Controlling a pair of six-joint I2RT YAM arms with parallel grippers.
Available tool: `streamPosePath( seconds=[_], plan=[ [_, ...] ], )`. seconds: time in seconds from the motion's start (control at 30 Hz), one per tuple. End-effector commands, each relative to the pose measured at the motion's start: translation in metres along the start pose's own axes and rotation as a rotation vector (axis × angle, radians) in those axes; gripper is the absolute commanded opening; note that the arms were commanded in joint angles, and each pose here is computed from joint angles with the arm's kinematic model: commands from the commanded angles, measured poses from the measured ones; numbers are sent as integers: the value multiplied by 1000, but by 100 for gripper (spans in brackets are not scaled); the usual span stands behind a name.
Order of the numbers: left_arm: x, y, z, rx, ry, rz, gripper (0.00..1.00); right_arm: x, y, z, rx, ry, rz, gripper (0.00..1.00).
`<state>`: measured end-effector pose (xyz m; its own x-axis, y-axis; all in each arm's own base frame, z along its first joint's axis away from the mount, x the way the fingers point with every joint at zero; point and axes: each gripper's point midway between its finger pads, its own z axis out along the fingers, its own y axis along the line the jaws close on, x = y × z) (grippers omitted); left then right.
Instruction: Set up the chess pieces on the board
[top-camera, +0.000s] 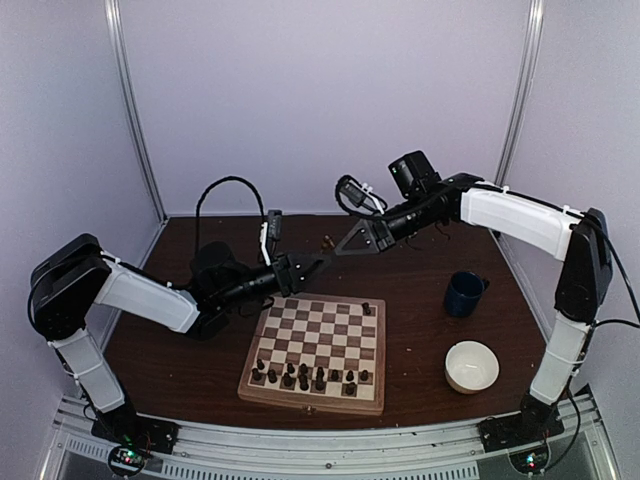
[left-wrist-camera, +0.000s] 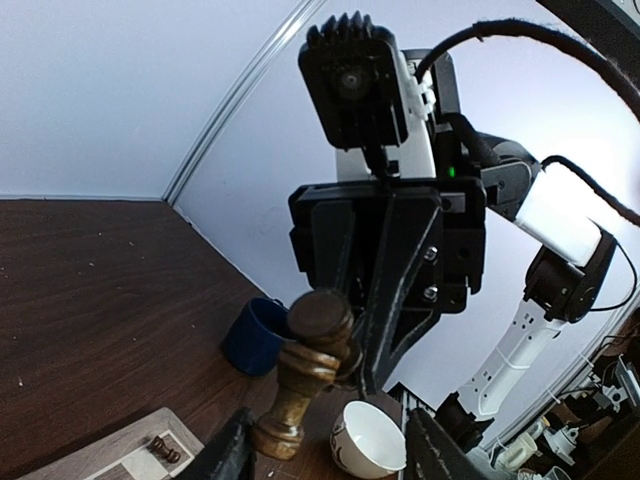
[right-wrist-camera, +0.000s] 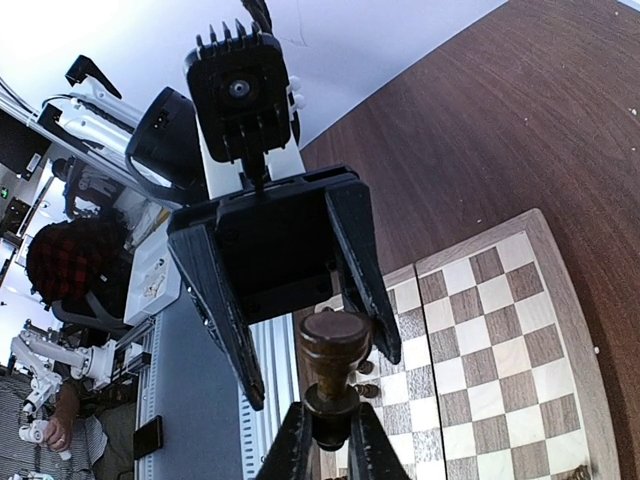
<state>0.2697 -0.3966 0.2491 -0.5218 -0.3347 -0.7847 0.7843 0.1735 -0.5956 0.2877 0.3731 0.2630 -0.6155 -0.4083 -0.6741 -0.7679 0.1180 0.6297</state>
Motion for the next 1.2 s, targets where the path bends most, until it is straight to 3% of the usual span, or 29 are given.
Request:
streamPosePath(
  seconds=[0.0,0.77,1.17],
  plan=[
    [-18,-13,-3,28,-74,26,48,-9,14,-11,-8,-36,-38,5],
    [-22,-4,-9,-26,-87,0,18,-4,2,-11,13,-40,-20,5],
    [-16,7,-10,-128,14,23,6,2,-13,-16,78,-26,-36,5]
  ],
)
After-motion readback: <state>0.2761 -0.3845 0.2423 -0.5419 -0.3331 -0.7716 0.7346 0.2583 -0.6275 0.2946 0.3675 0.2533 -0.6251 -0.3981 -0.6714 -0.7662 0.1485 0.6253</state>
